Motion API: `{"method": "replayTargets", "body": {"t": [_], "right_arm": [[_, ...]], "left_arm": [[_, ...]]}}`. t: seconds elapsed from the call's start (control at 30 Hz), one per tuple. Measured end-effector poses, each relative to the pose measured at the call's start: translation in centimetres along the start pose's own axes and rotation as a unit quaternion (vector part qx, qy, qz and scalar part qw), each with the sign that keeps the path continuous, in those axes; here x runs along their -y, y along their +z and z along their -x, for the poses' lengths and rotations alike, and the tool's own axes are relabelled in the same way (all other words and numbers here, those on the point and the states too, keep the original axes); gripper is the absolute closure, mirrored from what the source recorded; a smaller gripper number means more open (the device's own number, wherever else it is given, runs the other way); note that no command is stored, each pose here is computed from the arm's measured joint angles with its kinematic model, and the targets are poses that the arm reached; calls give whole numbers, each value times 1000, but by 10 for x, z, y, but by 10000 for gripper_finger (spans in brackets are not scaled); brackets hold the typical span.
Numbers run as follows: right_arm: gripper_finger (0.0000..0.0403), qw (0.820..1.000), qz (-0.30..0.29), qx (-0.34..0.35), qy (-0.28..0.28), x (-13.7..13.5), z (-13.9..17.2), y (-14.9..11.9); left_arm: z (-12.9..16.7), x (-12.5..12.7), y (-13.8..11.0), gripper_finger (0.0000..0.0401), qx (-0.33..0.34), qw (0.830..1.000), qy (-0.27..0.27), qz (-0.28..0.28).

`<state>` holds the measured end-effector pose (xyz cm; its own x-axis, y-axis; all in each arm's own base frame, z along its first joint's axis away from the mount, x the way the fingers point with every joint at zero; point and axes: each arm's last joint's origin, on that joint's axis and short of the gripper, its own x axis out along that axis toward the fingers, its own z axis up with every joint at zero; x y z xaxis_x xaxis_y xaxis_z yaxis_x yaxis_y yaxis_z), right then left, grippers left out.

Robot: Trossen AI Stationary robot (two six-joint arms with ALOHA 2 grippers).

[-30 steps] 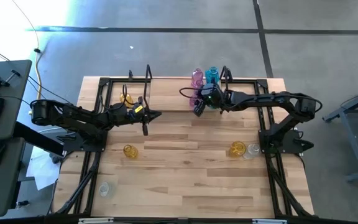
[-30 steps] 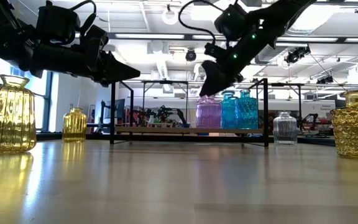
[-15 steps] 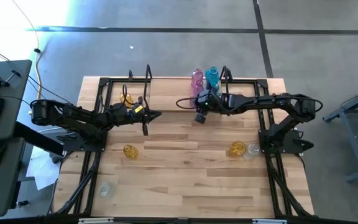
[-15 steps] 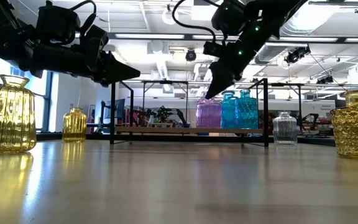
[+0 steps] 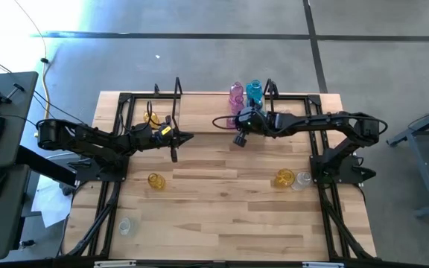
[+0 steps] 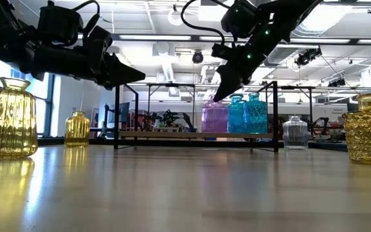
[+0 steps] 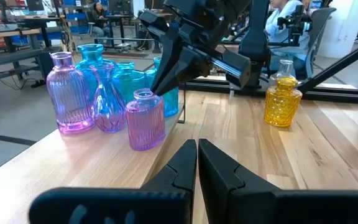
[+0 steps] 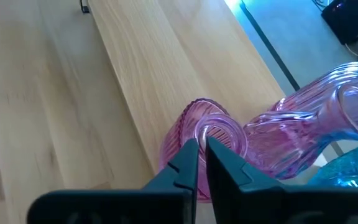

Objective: Sort vases onto shelf
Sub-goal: Put the purple vase on the shelf aligned with the other purple vases

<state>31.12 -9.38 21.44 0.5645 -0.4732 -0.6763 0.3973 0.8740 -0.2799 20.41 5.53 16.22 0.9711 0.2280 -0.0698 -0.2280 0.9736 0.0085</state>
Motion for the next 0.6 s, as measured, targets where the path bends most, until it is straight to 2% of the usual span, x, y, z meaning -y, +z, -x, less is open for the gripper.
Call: {"method": "replayTargets", "body": {"t": [0.37,0.6], "right_arm": [[389,1000,-10,-7,-10,10,-3,-1],[389,1000,17,-22,-6,13,2,9]], "left_arm": [[0,0,0,394,0,1000,0,0],[0,0,0,394,0,1000,0,0]]}}
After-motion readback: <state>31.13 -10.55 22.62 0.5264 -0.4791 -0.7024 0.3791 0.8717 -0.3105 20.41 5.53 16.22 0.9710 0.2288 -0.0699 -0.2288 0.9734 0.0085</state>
